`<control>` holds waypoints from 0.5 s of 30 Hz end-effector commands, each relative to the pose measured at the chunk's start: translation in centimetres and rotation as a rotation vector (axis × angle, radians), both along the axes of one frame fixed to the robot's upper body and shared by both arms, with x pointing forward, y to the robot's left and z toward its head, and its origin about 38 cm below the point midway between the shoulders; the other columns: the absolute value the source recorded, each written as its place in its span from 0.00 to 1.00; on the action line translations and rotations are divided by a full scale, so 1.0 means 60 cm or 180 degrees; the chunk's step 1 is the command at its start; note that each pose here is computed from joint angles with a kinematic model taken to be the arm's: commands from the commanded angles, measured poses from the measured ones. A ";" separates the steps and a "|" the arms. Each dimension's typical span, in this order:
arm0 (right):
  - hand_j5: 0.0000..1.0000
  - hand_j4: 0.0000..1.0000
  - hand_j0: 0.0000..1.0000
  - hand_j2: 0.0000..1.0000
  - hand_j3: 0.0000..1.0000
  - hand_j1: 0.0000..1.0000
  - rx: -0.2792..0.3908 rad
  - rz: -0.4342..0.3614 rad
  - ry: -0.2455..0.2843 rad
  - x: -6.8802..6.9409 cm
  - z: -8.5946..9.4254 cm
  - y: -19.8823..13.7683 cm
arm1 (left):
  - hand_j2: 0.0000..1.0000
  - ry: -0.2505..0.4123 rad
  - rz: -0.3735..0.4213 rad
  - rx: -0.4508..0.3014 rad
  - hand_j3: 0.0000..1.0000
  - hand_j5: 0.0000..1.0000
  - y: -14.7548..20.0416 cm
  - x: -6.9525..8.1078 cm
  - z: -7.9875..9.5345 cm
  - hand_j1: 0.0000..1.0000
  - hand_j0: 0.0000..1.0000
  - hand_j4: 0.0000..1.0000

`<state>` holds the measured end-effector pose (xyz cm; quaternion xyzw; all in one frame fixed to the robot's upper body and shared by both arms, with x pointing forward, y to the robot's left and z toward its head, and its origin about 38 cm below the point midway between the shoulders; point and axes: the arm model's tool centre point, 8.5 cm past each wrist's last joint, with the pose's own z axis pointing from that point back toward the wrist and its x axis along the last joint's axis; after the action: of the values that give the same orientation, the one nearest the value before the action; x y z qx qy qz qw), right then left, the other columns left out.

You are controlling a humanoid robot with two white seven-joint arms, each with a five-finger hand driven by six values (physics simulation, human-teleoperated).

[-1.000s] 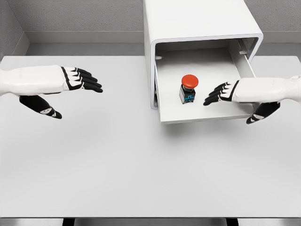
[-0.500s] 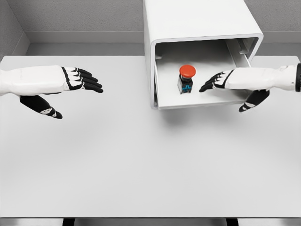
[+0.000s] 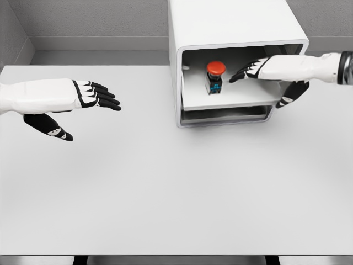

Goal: Slide open multi-storey tabletop storage cabinets and put open load switch and slide close multi-storey tabletop storage cabinets

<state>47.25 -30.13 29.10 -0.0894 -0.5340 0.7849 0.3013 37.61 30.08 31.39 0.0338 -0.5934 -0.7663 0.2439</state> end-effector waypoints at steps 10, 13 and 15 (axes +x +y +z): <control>1.00 1.00 1.00 1.00 1.00 1.00 -0.0043 0.0313 -0.0200 -0.055 0.033 0.021 | 1.00 0.0008 0.0009 -0.0024 1.00 1.00 0.000 0.001 0.001 1.00 1.00 1.00; 1.00 1.00 1.00 1.00 1.00 1.00 -0.0100 0.0476 -0.0325 -0.102 0.056 0.022 | 1.00 0.0016 0.0017 -0.0025 1.00 1.00 0.001 0.001 0.001 1.00 1.00 1.00; 1.00 1.00 1.00 1.00 1.00 1.00 -0.0079 0.0445 -0.0298 -0.115 0.046 0.010 | 1.00 0.0011 0.0024 -0.0022 1.00 1.00 0.002 0.002 0.001 1.00 1.00 1.00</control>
<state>41.43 -29.35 30.34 -0.0813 -0.5357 0.8072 0.2342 37.70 30.14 31.37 0.0342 -0.5940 -0.7653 0.2454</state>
